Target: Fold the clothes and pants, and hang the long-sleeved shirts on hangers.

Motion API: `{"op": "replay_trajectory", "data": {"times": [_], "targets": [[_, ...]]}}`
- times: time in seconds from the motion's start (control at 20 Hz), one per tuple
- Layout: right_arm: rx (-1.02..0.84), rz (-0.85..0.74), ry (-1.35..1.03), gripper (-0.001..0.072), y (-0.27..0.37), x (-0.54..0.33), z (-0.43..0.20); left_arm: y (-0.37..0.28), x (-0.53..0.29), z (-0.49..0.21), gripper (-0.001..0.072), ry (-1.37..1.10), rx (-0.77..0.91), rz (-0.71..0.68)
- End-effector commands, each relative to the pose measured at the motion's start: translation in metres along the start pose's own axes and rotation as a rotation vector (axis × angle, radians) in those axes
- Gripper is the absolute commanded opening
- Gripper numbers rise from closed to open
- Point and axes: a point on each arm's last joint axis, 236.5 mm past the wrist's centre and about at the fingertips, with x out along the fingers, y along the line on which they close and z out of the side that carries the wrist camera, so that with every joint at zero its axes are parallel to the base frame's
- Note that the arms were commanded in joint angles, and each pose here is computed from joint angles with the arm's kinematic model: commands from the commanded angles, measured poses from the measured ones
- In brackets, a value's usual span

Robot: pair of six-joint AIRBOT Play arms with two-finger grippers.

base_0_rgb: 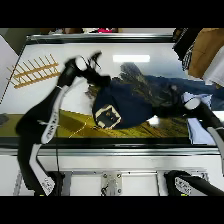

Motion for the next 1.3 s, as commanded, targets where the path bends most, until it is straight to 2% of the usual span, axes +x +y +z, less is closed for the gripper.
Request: {"op": "replay_trajectory", "data": {"times": [0.0,0.15,0.3,0.45,0.6,0.75,0.9,1.05,1.25], "targets": [[-0.206,-0.010,-0.345,0.0015,0.061,-0.135,0.084,-0.060,-0.167,0.065,0.0014,-0.349,0.111,-0.036],[-0.376,-0.004,-0.737,0.0015,0.138,-0.296,0.114,-0.125,-0.319,0.059,0.0014,-0.684,0.226,-0.069],[-0.439,0.020,-1.064,0.0015,0.192,-0.421,0.101,-0.173,-0.435,0.017,0.0014,-0.980,0.298,-0.125],[-0.453,0.054,-1.295,0.0015,0.219,-0.498,0.080,-0.200,-0.504,-0.024,0.0015,-1.177,0.328,-0.201],[-0.436,0.078,-1.414,0.0015,0.226,-0.531,0.072,-0.209,-0.532,-0.045,0.0014,-1.278,0.331,-0.253],[-0.371,0.116,-1.376,0.0015,0.220,-0.518,0.086,-0.201,-0.521,-0.041,0.0015,-1.276,0.312,-0.244],[-0.296,0.158,-1.237,0.0015,0.208,-0.468,0.122,-0.177,-0.466,-0.018,0.0014,-1.136,0.278,-0.171],[-0.219,0.164,-0.987,0.0015,0.180,-0.369,0.170,-0.111,-0.376,0.007,0.0014,-0.890,0.178,-0.038],[-0.134,0.158,-0.670,0.0016,0.141,-0.196,0.219,0.004,-0.247,0.017,0.0014,-0.548,-0.042,0.084]]}}
